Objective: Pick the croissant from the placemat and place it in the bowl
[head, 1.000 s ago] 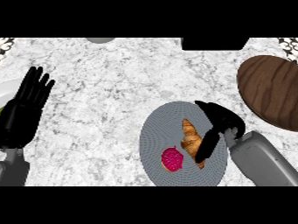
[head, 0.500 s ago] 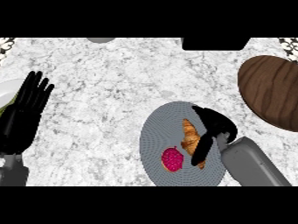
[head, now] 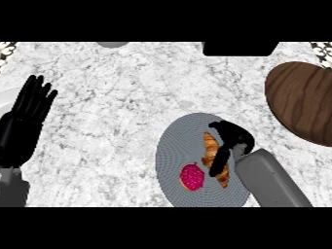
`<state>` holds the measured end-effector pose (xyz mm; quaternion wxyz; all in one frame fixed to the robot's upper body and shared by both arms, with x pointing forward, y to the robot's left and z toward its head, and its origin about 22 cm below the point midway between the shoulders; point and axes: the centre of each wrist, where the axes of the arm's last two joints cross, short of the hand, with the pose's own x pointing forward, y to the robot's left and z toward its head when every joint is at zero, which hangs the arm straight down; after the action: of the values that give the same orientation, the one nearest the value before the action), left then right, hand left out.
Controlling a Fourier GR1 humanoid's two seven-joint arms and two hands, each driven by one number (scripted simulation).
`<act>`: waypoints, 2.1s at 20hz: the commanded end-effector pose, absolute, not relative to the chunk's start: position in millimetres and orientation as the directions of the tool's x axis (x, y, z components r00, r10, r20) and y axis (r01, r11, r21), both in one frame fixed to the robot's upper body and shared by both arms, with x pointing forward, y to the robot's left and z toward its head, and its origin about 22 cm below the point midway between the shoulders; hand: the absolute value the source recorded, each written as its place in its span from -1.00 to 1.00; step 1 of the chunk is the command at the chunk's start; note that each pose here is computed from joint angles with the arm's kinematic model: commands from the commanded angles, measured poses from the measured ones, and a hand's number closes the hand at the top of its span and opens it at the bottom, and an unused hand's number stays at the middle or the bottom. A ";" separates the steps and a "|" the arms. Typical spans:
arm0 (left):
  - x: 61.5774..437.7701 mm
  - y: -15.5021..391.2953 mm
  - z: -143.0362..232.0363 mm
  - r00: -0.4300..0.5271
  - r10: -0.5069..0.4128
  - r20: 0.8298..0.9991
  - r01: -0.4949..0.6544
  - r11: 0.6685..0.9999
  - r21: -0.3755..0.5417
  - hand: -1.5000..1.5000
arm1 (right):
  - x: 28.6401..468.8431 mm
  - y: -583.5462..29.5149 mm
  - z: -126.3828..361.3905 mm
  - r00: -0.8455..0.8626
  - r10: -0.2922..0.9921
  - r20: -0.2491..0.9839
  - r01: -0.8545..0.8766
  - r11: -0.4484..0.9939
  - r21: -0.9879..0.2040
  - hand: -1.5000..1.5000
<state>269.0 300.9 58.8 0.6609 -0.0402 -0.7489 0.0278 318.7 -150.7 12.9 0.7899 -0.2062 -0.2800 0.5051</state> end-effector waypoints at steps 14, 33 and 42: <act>265.8 292.4 76.6 -0.113 0.101 0.989 0.027 0.995 -0.098 0.00 | 312.2 -183.2 6.7 0.007 0.983 0.183 -0.688 0.137 -0.713 1.00; 261.3 313.6 59.2 -0.128 0.081 0.988 -0.030 0.996 -0.085 0.00 | 211.3 -338.7 125.2 -0.320 0.932 0.173 -0.098 0.149 -0.984 1.00; 271.9 303.8 50.3 -0.122 0.084 0.989 0.001 0.996 -0.085 0.00 | 222.5 -392.5 188.1 -0.110 0.966 0.234 0.088 0.244 -0.966 1.00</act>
<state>268.2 304.9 59.8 0.6617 -0.0308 -0.7483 0.0362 222.9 -377.1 171.4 0.4914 -0.4125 -0.6025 0.4747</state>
